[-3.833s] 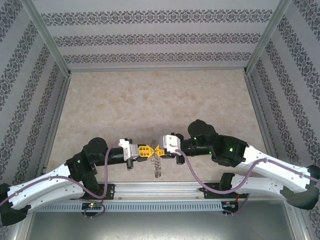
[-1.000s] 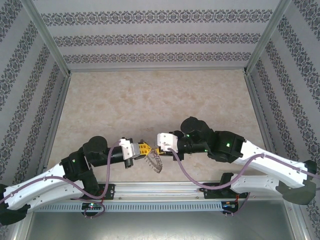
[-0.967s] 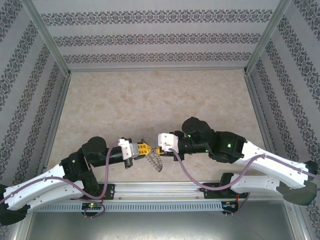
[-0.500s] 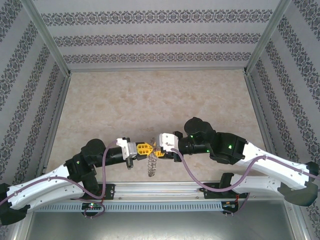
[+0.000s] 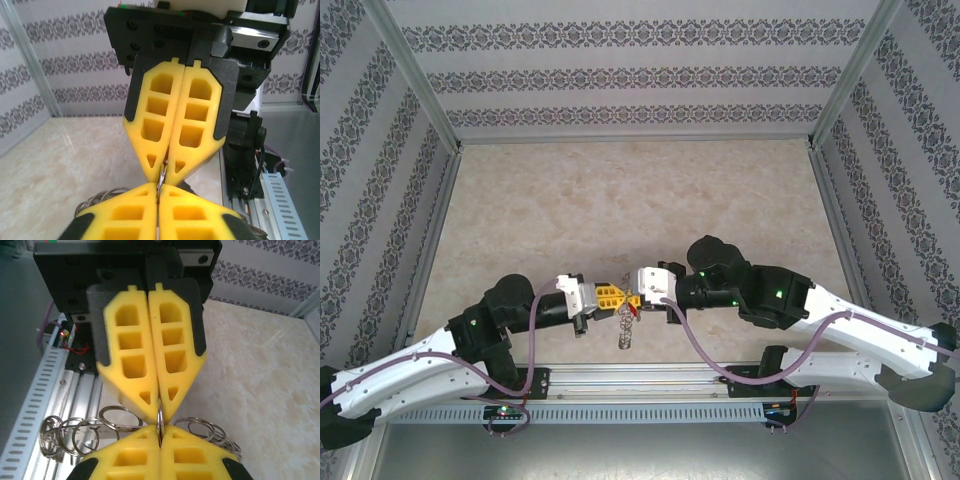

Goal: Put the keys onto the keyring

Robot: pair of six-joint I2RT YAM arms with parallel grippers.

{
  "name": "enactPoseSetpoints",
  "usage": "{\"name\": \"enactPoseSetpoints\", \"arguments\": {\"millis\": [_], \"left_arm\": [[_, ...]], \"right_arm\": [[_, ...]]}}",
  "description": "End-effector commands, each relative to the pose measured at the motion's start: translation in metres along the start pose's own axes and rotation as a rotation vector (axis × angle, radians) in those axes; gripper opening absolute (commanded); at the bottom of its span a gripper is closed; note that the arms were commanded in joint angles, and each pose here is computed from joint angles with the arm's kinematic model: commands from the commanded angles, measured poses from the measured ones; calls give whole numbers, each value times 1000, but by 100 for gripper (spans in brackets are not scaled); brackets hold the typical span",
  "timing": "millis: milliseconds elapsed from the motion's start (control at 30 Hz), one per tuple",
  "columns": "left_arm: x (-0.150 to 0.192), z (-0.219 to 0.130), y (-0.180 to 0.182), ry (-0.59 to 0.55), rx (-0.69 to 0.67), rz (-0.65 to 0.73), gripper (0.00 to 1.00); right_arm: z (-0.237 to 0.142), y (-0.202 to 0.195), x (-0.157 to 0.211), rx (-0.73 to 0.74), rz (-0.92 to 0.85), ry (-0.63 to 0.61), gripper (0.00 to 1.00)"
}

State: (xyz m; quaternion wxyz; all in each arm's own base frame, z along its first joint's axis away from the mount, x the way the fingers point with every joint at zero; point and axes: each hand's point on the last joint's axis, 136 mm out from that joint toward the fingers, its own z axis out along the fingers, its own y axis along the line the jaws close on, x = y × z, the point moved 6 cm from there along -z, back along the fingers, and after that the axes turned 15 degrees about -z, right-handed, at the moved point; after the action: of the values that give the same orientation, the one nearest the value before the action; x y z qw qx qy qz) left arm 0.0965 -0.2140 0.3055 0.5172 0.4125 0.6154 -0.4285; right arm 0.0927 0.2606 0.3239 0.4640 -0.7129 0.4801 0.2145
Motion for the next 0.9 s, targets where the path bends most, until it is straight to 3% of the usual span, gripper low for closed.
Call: {"name": "enactPoseSetpoints", "arguments": {"millis": [0, 100, 233, 500, 867], "left_arm": [[-5, -1, 1, 113, -30, 66, 23], [1, 6, 4, 214, -48, 97, 24], [2, 12, 5, 254, -52, 125, 19], [6, 8, 6, 277, -69, 132, 19], [1, 9, 4, 252, -58, 138, 9]], "right_arm": [[0, -7, 7, 22, -35, 111, 0], [4, -9, 6, 6, -46, 135, 0], [6, -10, 3, 4, -52, 124, 0], [0, -9, 1, 9, -56, 100, 0], [2, -6, -2, -16, -49, 82, 0]]}}
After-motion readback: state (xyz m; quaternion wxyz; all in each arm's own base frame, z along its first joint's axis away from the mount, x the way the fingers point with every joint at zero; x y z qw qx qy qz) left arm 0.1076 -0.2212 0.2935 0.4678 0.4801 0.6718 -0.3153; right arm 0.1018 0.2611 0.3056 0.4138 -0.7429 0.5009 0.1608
